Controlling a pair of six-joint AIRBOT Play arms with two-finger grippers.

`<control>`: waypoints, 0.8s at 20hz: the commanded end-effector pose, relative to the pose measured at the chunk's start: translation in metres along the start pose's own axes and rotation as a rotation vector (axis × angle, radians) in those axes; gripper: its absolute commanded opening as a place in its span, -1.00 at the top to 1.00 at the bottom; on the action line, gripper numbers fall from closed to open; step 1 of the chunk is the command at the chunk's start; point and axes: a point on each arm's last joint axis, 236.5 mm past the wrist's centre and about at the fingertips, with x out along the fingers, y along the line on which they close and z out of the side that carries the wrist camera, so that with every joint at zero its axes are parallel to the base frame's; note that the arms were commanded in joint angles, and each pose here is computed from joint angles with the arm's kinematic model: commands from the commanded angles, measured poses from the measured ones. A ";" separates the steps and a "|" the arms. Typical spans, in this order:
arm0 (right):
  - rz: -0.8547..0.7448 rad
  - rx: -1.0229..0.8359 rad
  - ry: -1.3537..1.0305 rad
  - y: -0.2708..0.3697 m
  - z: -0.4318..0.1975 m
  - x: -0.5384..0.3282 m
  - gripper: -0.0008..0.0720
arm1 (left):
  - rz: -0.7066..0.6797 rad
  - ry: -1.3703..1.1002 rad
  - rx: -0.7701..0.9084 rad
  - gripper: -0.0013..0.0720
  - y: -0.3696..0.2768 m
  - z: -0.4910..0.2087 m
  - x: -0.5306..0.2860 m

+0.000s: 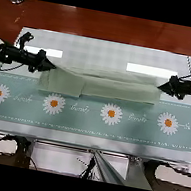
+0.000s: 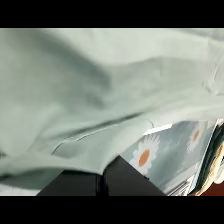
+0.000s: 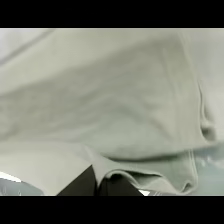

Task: Fold the shirts.

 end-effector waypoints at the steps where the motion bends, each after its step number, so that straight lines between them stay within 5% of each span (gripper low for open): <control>1: 0.005 -0.020 -0.015 0.010 0.031 0.014 0.92 | -0.004 0.020 -0.041 0.89 -0.001 0.027 0.012; 6: 0.000 0.020 -0.046 0.002 0.059 0.034 0.91 | 0.018 0.050 -0.098 0.89 0.029 0.034 0.042; 7: -0.002 0.024 -0.047 -0.001 0.061 0.038 0.49 | 0.022 0.051 -0.102 0.66 0.032 0.034 0.045; 8: -0.001 0.025 -0.042 -0.004 0.062 0.041 -0.61 | 0.022 0.060 -0.106 -0.45 0.033 0.033 0.047; 9: -0.004 0.001 -0.040 -0.004 0.061 0.041 -0.73 | 0.016 0.096 -0.102 -0.96 0.031 0.025 0.043; 12: -0.050 -0.056 0.019 -0.018 0.055 0.022 -0.73 | 0.218 0.152 -0.103 -0.95 0.071 0.024 -0.024; 16: -0.197 0.042 0.037 -0.078 0.054 -0.004 -0.73 | 0.471 -0.152 -0.088 -0.95 0.111 0.048 -0.144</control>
